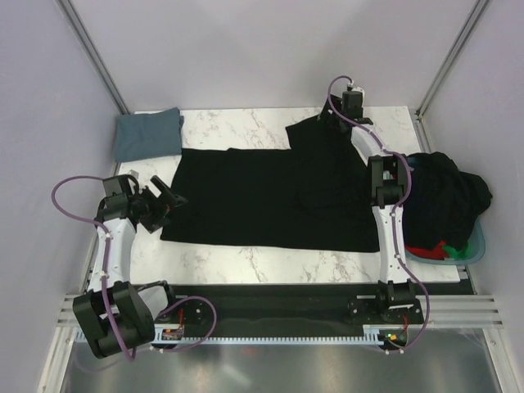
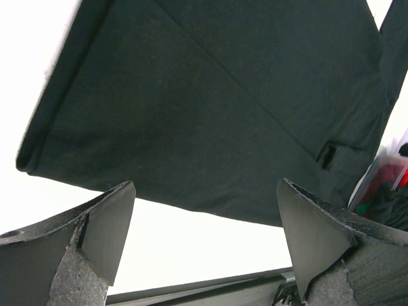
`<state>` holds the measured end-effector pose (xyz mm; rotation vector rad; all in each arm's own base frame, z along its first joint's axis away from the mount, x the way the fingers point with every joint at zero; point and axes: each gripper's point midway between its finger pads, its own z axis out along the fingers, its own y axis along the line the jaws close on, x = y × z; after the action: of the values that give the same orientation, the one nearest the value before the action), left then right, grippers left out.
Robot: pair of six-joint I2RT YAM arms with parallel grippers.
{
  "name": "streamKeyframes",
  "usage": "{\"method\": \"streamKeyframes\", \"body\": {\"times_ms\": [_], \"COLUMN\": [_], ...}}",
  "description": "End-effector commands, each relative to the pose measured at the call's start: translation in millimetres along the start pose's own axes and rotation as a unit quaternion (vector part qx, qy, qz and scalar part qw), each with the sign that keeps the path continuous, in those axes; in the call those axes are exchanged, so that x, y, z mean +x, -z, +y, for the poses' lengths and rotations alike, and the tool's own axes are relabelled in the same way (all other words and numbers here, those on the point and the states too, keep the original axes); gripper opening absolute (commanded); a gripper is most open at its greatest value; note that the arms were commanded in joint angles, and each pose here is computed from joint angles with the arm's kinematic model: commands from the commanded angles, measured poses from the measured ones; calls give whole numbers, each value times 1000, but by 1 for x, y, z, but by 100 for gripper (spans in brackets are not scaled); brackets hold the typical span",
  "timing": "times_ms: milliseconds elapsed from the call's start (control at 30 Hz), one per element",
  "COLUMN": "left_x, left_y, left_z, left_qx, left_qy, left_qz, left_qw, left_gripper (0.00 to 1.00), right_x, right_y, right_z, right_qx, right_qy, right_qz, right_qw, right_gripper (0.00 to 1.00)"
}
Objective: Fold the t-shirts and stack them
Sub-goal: Fold the tshirt
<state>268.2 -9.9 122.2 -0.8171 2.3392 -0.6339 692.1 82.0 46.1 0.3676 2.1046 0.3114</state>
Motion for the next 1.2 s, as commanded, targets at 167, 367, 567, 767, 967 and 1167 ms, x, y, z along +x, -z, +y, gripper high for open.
{"method": "streamKeyframes", "body": {"times_ms": [167, 367, 567, 767, 967, 1167], "left_x": [-2, 0, 0, 0, 0, -2], "left_y": [0, -1, -1, 0, 0, 0], "left_z": [-13, -14, -15, -16, -15, -14], "left_qx": [23, 27, 28, 31, 28, 23], "left_qy": [-44, -46, -46, -48, -49, -49], "left_qz": [-2, 3, 5, 4, 4, 0], "left_qw": [999, 999, 999, 998, 998, 999], "left_gripper": [100, 100, 100, 100, 100, 100], "right_x": [2, 2, 25, 27, 9, -32], "right_y": [-33, -37, -32, -30, -25, 12], "right_z": [25, 37, 43, 40, 38, 58], "right_qx": [-77, -105, -130, -122, -109, -125], "right_qy": [13, 14, 13, 19, 23, 41], "right_qz": [-35, -35, 10, 14, -6, -36], "right_qw": [996, 994, 991, 992, 994, 991], "right_gripper": [98, 85, 59, 34, 0, 0]}}
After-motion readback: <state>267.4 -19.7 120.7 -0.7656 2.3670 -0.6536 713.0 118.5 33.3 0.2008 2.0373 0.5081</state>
